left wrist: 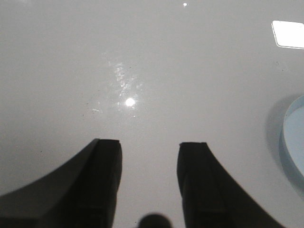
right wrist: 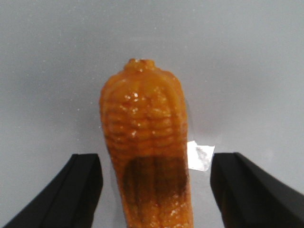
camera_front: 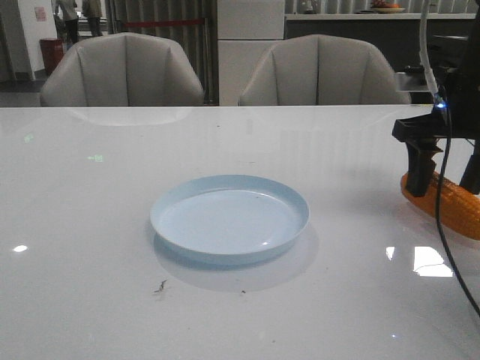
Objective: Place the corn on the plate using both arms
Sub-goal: 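Lower the right gripper over the orange corn cob and grasp it, then lift the corn cob with the right gripper toward the plate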
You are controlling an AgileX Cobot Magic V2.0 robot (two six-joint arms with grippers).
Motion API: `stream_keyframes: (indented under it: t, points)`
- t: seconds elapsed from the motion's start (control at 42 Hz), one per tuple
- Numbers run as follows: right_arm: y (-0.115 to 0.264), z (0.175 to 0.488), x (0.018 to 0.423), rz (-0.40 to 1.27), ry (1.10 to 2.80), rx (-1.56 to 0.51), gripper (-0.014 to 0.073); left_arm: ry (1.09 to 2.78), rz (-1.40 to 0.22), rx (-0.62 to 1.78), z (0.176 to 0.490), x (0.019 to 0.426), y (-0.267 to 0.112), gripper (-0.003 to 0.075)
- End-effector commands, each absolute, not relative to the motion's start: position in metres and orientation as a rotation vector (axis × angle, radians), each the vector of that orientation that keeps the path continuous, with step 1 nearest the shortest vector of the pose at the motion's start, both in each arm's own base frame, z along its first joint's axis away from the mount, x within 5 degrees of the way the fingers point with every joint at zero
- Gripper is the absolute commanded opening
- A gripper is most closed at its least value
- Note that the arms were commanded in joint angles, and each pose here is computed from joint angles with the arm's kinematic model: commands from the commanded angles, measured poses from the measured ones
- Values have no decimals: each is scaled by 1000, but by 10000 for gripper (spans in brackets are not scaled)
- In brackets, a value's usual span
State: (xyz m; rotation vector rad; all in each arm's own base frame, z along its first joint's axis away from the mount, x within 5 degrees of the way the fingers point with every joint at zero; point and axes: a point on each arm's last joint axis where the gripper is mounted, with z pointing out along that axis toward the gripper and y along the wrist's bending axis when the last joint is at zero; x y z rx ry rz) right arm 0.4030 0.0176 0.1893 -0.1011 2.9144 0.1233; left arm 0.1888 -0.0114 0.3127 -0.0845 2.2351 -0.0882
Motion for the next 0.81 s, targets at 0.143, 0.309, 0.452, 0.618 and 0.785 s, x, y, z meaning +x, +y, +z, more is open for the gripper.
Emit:
stream_keyframes:
  t: [0.143, 0.309, 0.452, 0.618, 0.785]
  points:
    - [17, 210, 409, 125, 2830, -119, 469, 2122, -113, -95, 330, 191, -12, 361]
    - [17, 196, 411, 127, 2869, -129, 395, 2122, -113, -95, 330, 191, -12, 361]
    - [17, 200, 413, 130, 2858, -131, 324, 2122, -113, -95, 330, 191, -12, 361]
    - [22, 228, 423, 155, 2828, -143, 321, 2122, -113, -95, 330, 191, -12, 361]
    - [43, 271, 433, 171, 2747, -226, 321, 2117, -114, -94, 330, 191, -12, 361]
